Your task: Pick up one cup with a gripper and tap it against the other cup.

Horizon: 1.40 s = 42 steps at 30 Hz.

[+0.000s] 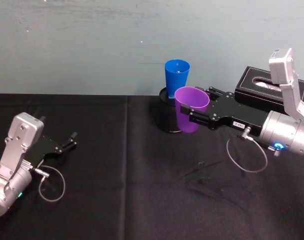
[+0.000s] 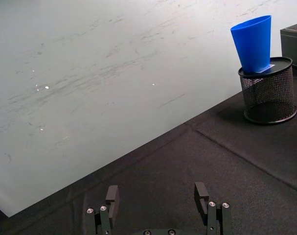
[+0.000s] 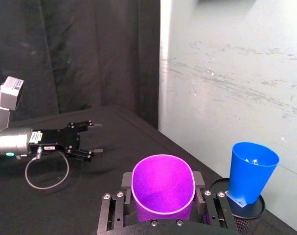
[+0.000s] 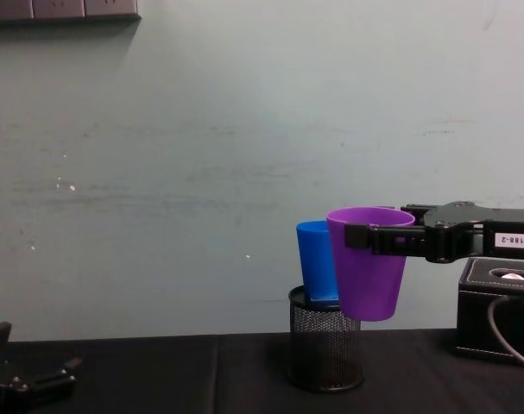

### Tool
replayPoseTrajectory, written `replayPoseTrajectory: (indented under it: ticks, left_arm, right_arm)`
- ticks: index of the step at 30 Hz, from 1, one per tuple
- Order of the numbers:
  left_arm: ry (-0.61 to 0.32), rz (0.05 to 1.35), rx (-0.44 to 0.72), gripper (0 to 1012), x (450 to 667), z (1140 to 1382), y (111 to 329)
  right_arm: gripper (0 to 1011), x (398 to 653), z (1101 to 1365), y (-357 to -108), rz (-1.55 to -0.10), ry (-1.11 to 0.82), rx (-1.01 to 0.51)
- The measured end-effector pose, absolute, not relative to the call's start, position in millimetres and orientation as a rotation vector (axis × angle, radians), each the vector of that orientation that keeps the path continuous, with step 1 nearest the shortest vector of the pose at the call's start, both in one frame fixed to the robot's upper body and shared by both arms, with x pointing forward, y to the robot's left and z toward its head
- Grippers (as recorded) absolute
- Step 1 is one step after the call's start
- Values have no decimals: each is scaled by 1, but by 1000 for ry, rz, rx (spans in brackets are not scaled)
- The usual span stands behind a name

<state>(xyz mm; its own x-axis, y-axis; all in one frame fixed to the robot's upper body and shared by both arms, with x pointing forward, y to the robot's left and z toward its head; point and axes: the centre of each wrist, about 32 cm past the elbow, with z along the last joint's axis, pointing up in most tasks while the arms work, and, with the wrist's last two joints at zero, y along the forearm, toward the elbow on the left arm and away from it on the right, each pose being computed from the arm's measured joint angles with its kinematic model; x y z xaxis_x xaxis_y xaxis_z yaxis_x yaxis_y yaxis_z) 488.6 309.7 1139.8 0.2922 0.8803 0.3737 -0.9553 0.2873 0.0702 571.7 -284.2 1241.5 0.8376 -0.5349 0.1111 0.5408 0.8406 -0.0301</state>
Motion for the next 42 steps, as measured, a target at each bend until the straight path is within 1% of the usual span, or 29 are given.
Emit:
replayPoseTrajectory:
  ticks: [42]
  left_arm:
    - [-285, 1248, 304, 1011, 489, 1140, 310]
  right_arm:
    - [726, 572, 1241, -284, -569, -100, -61]
